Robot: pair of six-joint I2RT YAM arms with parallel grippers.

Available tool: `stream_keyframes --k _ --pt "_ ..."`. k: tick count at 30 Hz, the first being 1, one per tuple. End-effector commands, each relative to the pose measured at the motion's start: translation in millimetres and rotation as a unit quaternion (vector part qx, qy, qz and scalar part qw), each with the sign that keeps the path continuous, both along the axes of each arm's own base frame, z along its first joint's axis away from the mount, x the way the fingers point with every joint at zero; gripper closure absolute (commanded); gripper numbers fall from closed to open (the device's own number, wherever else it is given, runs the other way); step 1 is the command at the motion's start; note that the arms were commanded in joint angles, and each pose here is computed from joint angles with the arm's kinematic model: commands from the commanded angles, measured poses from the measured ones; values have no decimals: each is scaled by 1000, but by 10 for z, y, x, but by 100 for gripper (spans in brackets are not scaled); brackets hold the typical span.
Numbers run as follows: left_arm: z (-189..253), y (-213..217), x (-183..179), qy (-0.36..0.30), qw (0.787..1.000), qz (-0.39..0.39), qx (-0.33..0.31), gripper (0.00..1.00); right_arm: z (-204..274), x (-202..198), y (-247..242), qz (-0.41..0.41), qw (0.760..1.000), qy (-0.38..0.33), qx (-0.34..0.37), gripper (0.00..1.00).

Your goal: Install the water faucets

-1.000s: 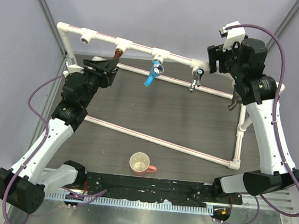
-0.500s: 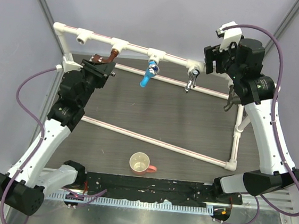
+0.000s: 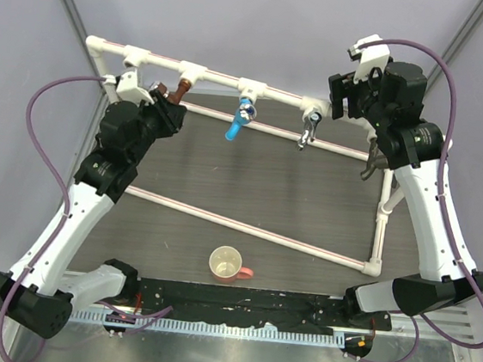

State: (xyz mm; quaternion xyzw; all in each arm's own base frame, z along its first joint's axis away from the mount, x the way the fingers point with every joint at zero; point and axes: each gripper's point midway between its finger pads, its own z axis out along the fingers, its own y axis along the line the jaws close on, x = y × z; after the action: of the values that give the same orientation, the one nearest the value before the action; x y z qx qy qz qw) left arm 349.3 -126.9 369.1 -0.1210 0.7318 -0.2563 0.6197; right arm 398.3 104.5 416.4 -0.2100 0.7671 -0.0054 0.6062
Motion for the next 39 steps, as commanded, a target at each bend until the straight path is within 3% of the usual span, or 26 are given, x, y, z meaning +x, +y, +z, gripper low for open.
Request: stream_keyframes --k 1,4,10,14,20,25,27,29,32,33,34,39 --pt "207 -206 -132 -75 977 -74 187 100 -564 -150 142 35 994 104 -26 18" --pt "104 -283 -193 -83 953 -90 279 99 -558 -150 143 35 994 104 -26 18" --pt "-103 -350 -224 -63 911 -98 395 99 -563 -148 149 36 993 105 -27 18" --pt "-196 -384 -242 -66 865 -102 488 98 -562 -144 150 36 993 105 -27 18" --pt "-339 -456 -276 -59 815 -111 566 94 -577 -138 149 35 993 107 -29 18" --pt "-365 -468 -309 -56 776 -106 620 82 -601 -133 156 36 993 109 -30 18" --pt "-319 -462 -330 -60 777 -100 619 70 -604 -128 158 36 993 109 -30 18" --pt "-212 -475 -337 -72 790 -88 603 64 -608 -134 156 36 993 110 -30 18" --pt "24 -471 -378 -93 831 -65 545 41 -605 -135 155 36 993 109 -31 18" --pt "140 -484 -385 -107 845 -56 521 28 -602 -141 153 36 993 109 -31 17" --pt "241 -461 -434 -114 865 -45 486 23 -599 -138 154 36 993 108 -31 18" --pt "673 -322 -559 -151 922 9 357 3 -621 -140 161 37 993 112 -31 18"
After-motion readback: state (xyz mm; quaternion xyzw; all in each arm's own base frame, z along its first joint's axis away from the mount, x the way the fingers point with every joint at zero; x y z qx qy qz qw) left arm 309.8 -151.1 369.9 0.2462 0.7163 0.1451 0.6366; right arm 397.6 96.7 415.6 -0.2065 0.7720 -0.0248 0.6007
